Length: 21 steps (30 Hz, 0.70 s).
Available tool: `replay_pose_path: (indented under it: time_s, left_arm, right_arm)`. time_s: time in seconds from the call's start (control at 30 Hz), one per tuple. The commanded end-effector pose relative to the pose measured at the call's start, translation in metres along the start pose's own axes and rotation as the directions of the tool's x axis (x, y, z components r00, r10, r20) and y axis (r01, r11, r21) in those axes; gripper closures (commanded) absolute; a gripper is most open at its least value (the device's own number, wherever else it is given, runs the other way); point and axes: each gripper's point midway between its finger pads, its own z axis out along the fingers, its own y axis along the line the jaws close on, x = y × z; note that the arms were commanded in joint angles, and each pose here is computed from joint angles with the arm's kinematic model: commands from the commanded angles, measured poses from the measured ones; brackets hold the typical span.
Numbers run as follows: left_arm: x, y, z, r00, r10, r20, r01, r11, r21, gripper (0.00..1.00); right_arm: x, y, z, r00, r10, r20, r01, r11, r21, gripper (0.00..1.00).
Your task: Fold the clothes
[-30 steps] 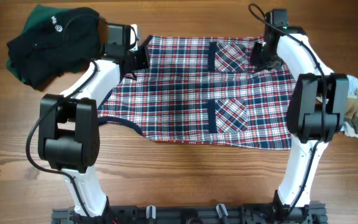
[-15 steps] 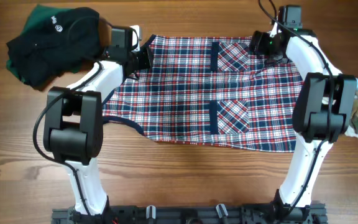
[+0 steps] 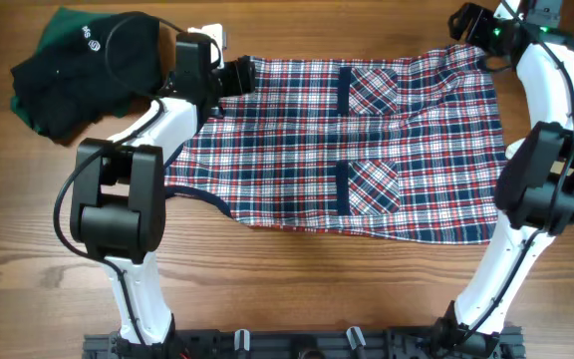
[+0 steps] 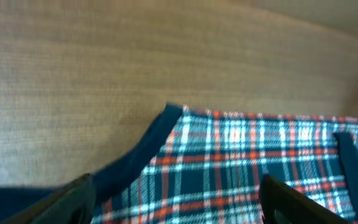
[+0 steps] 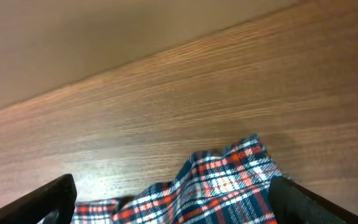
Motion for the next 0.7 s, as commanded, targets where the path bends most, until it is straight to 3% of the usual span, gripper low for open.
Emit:
replay_pose_path:
  time_s: [0.0, 0.23, 0.67]
  left_arm:
    - [0.000, 0.007, 0.007, 1.000, 0.007, 0.015, -0.007, 1.000, 0.000, 0.09]
    - [0.002, 0.022, 0.016, 0.999, -0.003, 0.033, 0.003, 1.000, -0.016, 0.09]
    - [0.009, 0.024, 0.020, 1.000, -0.007, 0.015, 0.007, 1.000, -0.020, 0.09]
  right_arm:
    - [-0.007, -0.001, -0.004, 0.996, -0.090, 0.018, 0.090, 0.995, -0.040, 0.00]
    - [-0.008, -0.020, 0.001, 0.990, -0.137, 0.027, 0.136, 0.990, 0.027, 0.00]
    - [0.035, -0.045, 0.043, 0.994, -0.088, -0.070, 0.090, 0.996, 0.028, 0.00]
